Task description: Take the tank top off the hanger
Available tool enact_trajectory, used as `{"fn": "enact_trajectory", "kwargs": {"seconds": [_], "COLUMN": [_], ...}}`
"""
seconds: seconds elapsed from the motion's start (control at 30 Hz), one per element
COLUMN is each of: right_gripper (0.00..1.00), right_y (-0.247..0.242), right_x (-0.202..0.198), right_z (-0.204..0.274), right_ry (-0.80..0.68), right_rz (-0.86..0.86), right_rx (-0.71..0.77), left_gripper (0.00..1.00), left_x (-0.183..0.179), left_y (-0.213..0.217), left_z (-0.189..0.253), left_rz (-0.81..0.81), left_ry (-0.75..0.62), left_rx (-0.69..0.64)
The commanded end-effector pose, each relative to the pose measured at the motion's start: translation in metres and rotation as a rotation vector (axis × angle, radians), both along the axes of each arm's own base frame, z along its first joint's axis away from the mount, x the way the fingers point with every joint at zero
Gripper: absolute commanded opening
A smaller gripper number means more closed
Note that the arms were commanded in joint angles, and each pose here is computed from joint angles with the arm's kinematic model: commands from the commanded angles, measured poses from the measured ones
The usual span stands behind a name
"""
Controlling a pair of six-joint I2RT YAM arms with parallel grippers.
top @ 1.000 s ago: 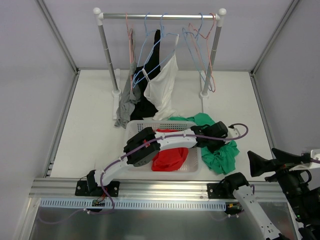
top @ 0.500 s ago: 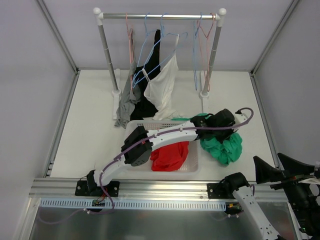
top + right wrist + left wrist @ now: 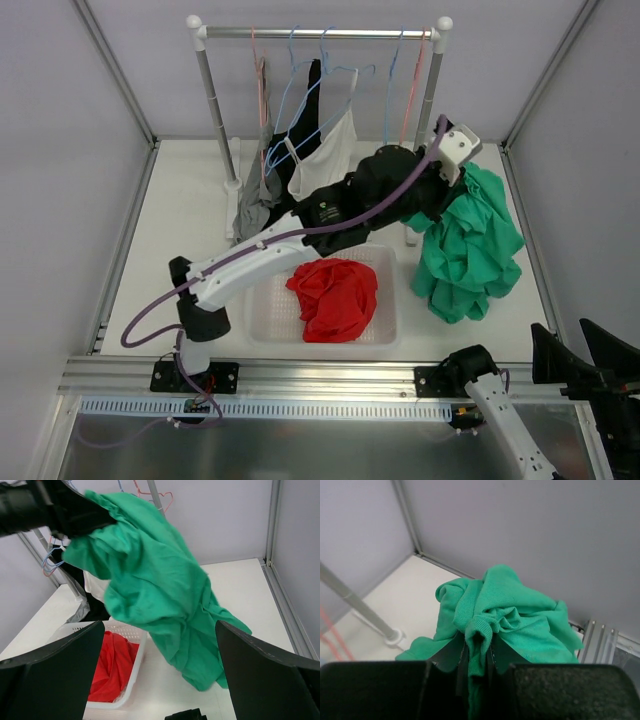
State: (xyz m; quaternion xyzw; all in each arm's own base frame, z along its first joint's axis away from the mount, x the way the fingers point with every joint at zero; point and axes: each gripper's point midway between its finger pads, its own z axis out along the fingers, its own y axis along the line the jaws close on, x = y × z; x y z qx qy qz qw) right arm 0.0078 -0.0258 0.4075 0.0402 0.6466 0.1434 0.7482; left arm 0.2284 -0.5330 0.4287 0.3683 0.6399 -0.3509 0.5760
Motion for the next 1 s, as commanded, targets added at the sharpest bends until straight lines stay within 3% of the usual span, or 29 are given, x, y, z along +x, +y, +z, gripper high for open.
{"fn": "enact_trajectory", "kwargs": {"seconds": [0.0, 0.6, 0.97], "right_gripper": [1.00, 1.00, 1.00], "right_y": [-0.009, 0.001, 0.013], "right_x": [-0.006, 0.030, 0.044], "right_z": [0.016, 0.005, 0.000], "right_ry": [-0.067, -0.012, 0.019], "right_rz": [-0.041, -0.055, -0.018], "right_rx": [0.043, 0.055, 0.056], "left_gripper": [0.00, 0.00, 0.00], "left_x": [0.009, -0.035, -0.025], "left_y": [0.052, 0.213, 0.294], "left_z": [0.058, 0.225, 0.237], "left_rz": [0.137, 0.233, 0.476], "left_ry": [-0.096, -0.253, -0.301], "left_rx": [-0.081, -0.414, -0.409]}}
